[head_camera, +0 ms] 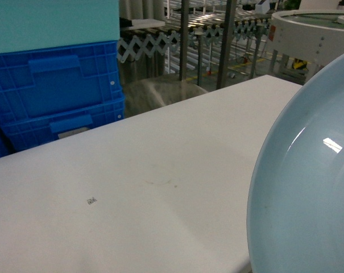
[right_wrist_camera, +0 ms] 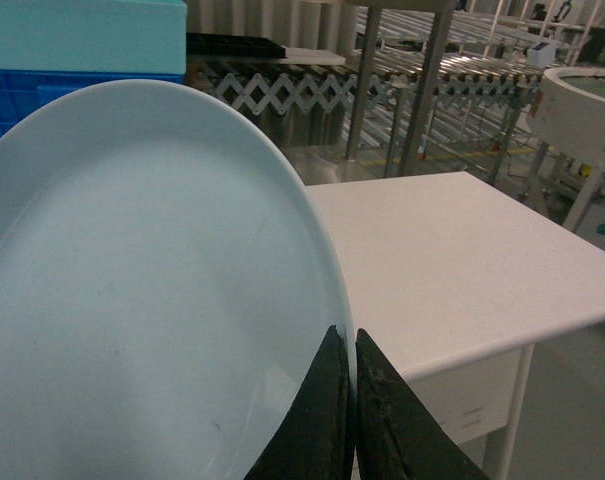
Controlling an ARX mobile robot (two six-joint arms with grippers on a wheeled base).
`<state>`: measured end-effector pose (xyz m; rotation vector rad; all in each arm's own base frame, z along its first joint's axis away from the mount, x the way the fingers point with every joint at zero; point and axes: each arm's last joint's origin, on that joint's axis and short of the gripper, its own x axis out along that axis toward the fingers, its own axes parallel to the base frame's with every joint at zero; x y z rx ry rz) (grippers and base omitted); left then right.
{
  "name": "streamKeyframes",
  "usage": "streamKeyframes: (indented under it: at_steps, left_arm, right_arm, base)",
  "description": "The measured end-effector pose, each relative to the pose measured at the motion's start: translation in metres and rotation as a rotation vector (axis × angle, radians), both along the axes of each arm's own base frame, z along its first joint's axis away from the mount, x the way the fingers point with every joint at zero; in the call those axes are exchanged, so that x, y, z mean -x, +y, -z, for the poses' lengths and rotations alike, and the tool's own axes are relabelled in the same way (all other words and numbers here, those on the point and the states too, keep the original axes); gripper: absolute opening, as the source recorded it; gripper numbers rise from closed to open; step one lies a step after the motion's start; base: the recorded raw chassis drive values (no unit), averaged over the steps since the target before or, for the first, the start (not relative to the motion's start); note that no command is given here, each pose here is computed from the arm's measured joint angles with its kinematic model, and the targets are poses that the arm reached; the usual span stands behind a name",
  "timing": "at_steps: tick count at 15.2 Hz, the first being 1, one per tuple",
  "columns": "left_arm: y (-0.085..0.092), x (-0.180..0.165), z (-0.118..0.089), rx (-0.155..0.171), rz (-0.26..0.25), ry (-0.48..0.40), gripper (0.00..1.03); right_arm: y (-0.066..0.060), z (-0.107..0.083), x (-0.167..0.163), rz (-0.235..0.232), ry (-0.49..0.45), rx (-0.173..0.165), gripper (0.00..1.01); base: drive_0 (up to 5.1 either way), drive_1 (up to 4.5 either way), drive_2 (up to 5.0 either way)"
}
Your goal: Place blue tray on left shelf second layer neatly
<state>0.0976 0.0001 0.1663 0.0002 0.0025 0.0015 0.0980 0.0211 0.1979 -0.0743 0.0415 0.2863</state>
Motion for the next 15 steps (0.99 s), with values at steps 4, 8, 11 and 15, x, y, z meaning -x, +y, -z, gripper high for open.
streamKeyframes:
  at_steps: [4, 8, 11, 15]
  left_arm:
    - [-0.0001, 0.0, 0.0, 0.0, 0.001, 0.0, 0.98]
    - [-0.0001, 0.0, 0.0, 0.0, 0.001, 0.0, 0.98]
    - [-0.0001, 0.0, 0.0, 0.0, 0.001, 0.0, 0.98]
    - [-0.0002, 0.0, -0.0001, 0.0, 0.003, -0.001, 0.98]
  right_arm:
    - [0.0, 0.0, 0.0, 0.0, 0.0, 0.0, 0.02]
    - [0.0, 0.0, 0.0, 0.0, 0.0, 0.0, 0.02]
    - [0.0, 0.0, 0.0, 0.0, 0.0, 0.0, 0.02]
    - [-0.0001, 0.0, 0.0001, 0.002, 0.0, 0.0, 0.02]
  base:
    - [-1.6, -1.58, -1.6]
    - [-1.7, -1.69, -1.7]
    - [-1.6, -1.58, -1.6]
    - [-0.4, -0.38, -0.4]
